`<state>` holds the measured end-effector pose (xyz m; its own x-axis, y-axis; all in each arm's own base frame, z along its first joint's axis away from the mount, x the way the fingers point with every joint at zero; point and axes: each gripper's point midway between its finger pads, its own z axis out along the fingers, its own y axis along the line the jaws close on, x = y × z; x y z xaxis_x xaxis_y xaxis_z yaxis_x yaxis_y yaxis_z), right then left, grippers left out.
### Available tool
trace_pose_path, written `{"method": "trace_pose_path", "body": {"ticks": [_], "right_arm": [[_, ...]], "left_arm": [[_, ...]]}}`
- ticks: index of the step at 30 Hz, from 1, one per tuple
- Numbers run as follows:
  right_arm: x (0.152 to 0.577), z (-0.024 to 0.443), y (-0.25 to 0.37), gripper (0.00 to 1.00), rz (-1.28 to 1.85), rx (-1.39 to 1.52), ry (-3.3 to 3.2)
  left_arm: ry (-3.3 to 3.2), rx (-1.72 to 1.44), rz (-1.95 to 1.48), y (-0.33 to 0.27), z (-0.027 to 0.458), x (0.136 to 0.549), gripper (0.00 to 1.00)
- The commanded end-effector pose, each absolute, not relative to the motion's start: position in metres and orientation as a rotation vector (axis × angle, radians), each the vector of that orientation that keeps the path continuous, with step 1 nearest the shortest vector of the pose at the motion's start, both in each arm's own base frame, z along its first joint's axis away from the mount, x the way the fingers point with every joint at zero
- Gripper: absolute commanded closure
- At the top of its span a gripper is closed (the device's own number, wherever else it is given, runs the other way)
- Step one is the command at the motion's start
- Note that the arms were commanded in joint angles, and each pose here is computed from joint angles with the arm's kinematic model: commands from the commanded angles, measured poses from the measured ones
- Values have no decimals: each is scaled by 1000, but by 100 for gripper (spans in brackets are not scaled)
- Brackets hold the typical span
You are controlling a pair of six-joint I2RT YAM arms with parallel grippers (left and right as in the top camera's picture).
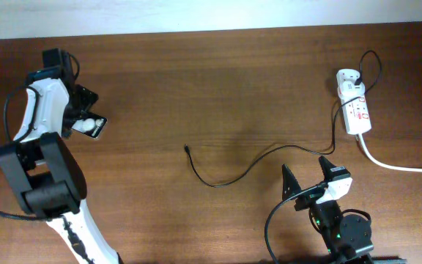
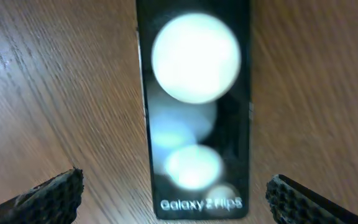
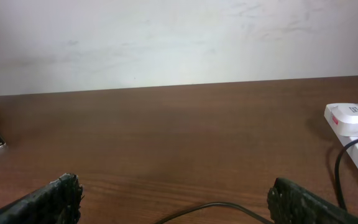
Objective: Plug charger to phone and switch on socket
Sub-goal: 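Move the left gripper over the black phone and lower toward it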
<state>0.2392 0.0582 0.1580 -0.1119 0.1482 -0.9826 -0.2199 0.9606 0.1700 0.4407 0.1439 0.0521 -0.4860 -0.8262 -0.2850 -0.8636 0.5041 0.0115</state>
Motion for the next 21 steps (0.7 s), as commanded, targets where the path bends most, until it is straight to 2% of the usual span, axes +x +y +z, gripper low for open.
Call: {"method": "trace_pose_path", "body": {"ticks": [1,4,18,19,21], "right_arm": [[239,155,56,1,297,-57,1659],[239,155,56,1,297,-57,1659],[239,155,56,1,297,-57,1659],[239,155,56,1,297,-57,1659],[239,155,56,1,297,-57,1659]], "left_arm": [[2498,-1518,181,157,34,441,1],[2525,-1440,184,160,29,447,1],[2558,-1448,88,152,-27,464,1],[2565,-1451,92,152,-31,463,1],[2566,-1451,91,152,-31,463,11]]}}
